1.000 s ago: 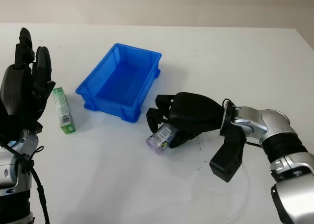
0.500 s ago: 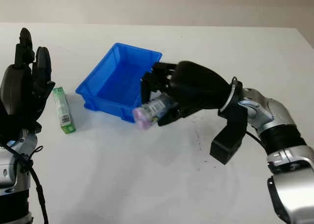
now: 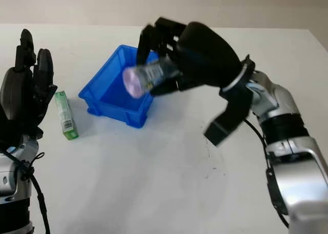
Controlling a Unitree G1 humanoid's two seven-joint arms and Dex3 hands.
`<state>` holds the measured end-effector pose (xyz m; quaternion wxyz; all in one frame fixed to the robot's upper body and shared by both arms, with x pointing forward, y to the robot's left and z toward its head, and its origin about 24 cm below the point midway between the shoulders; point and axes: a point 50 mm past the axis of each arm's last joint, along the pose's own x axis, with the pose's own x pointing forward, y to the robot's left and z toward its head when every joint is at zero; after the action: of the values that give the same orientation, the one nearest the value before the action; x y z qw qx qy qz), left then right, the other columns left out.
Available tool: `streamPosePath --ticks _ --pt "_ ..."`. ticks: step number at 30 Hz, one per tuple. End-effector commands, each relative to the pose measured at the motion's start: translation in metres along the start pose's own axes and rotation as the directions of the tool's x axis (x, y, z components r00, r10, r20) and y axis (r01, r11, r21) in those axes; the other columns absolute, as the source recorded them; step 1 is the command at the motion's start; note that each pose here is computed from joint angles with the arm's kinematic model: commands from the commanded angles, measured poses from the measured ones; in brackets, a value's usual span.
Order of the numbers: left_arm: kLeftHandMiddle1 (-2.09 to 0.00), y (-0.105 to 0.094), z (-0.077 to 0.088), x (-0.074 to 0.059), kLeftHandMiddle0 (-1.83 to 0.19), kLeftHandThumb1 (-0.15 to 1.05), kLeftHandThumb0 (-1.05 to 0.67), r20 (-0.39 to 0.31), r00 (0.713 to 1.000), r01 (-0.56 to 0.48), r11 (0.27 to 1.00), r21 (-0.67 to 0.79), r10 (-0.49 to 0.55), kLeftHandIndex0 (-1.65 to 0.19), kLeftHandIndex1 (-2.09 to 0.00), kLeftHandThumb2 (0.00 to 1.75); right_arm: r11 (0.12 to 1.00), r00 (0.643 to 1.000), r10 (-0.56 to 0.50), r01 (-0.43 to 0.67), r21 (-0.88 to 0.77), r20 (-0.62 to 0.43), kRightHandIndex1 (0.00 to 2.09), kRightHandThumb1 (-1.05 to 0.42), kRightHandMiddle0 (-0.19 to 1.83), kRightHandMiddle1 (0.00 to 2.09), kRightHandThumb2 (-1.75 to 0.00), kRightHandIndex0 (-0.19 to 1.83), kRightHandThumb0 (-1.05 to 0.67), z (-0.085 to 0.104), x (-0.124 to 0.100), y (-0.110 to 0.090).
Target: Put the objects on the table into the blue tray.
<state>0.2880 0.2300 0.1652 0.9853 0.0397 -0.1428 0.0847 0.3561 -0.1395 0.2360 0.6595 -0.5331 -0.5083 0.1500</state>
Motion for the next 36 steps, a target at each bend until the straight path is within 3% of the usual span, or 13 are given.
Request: streamPosePath --ticks 1,9,17,22,32,36 --pt "-0.06 -0.003 0.004 0.0 0.14 1.05 -0.73 0.02 1.0 0.001 1.0 -0.003 -0.001 0.18 -0.03 0.51 0.999 0.998 -0.048 0.047 -0.008 -0.034 1.99 -1.04 0.51 1.99 -0.08 0.67 -0.44 -0.003 0.013 0.0" --pt "-0.05 -0.004 0.003 -0.002 0.14 1.05 -0.75 0.018 1.0 -0.013 1.0 0.003 0.013 0.18 -0.04 0.51 0.996 0.967 -0.067 0.08 0.041 -0.247 2.08 -1.04 0.42 2.04 -0.08 0.56 -0.4 -0.013 0.029 0.032" --pt "-0.04 -0.007 0.001 -0.002 0.18 1.05 -0.74 0.013 1.0 -0.021 0.999 -0.024 0.022 0.19 0.0 0.5 0.992 0.937 0.064 -0.022 0.124 -0.345 2.09 -1.04 0.4 1.97 -0.06 0.49 -0.43 -0.006 0.039 0.066" --pt "-0.05 -0.008 -0.001 -0.003 0.17 1.05 -0.74 0.014 1.0 -0.027 0.999 -0.028 0.027 0.19 0.0 0.49 0.985 0.929 0.128 -0.076 0.158 -0.348 2.05 -1.03 0.33 1.91 -0.05 0.4 -0.43 0.0 0.041 0.078" --pt "-0.06 -0.013 -0.001 -0.002 0.14 1.05 -0.73 0.017 0.999 -0.049 0.998 -0.029 0.05 0.17 -0.03 0.48 0.957 0.931 0.234 -0.17 0.235 -0.281 1.72 -1.02 0.23 1.65 -0.05 0.26 -0.43 0.007 0.042 0.085" --pt "-0.06 -0.015 -0.001 -0.001 0.14 1.05 -0.73 0.016 0.998 -0.054 0.998 -0.024 0.055 0.18 -0.03 0.49 0.947 0.928 0.275 -0.216 0.237 -0.253 1.51 -1.01 0.11 1.42 -0.05 0.12 -0.48 0.008 0.042 0.085"
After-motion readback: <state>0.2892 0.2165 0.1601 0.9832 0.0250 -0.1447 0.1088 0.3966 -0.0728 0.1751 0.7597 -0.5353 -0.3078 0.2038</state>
